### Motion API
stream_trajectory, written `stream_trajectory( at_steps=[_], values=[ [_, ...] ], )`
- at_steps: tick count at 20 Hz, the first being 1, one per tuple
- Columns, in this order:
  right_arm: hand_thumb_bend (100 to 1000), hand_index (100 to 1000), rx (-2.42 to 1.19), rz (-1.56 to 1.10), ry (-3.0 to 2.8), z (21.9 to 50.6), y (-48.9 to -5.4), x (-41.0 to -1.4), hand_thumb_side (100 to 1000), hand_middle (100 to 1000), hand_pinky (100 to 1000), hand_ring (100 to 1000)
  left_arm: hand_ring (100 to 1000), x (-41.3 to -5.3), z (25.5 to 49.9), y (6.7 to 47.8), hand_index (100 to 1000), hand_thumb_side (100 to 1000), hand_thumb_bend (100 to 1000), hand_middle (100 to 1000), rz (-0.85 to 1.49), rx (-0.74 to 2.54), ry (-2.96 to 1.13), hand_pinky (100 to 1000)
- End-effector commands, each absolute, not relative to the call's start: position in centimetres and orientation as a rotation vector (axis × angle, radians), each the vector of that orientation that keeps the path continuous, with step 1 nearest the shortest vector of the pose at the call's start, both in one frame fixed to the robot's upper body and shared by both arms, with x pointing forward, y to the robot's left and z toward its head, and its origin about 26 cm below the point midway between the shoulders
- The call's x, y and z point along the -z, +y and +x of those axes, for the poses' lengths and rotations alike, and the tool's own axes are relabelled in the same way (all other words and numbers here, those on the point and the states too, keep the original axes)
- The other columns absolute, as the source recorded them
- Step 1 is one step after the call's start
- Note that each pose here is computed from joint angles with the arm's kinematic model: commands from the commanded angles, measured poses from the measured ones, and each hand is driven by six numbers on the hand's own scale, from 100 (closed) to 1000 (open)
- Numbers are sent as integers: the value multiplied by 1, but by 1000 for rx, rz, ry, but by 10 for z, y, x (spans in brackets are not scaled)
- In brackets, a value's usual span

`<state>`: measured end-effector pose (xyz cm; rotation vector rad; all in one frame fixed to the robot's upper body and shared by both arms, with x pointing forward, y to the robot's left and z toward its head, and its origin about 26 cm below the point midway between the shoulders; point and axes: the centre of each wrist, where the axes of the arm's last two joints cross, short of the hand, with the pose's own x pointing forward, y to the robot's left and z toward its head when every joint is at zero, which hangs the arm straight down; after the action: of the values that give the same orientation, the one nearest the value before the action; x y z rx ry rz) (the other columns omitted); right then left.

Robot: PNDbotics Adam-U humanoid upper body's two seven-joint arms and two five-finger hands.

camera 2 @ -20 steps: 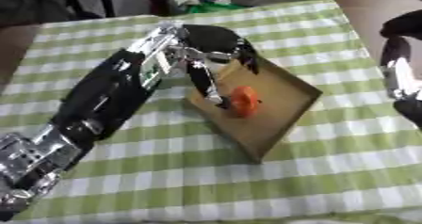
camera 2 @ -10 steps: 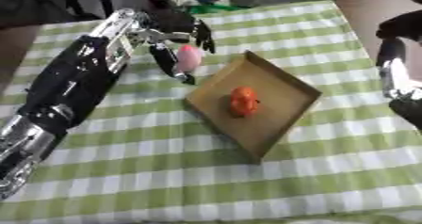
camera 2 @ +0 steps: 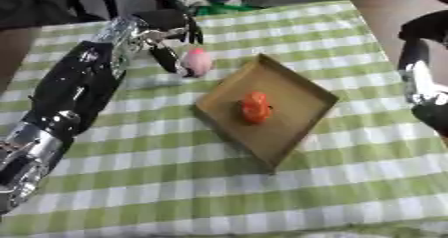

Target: Pick up objects on the table and place them in the box.

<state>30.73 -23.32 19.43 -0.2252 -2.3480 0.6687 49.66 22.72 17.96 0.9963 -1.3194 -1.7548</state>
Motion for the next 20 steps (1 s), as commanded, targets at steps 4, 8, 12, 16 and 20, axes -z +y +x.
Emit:
stream_trajectory(
  at_steps=[4,8,12,16,20],
  values=[
    [100,931,-689,-235,-2369,306,-234,-201,440,639,821,694,587,-184,501,222,743,255,446,578,1062,1703,-1337,703],
    [100,931,-690,-233,-2370,306,-234,-202,440,639,821,694,535,-177,501,219,675,149,168,509,1044,1681,-1377,665],
    [100,931,-690,-234,-2370,306,-234,-201,440,639,821,694,473,-179,501,221,586,119,100,424,1062,1632,-1439,605],
    [100,931,-690,-234,-2370,306,-234,-202,440,639,820,694,474,-189,500,221,580,120,100,417,1075,1588,-1528,599],
    [100,930,-689,-234,-2370,306,-234,-201,440,639,820,694,478,-201,498,212,584,129,100,417,1038,1579,-1611,589]
  ],
)
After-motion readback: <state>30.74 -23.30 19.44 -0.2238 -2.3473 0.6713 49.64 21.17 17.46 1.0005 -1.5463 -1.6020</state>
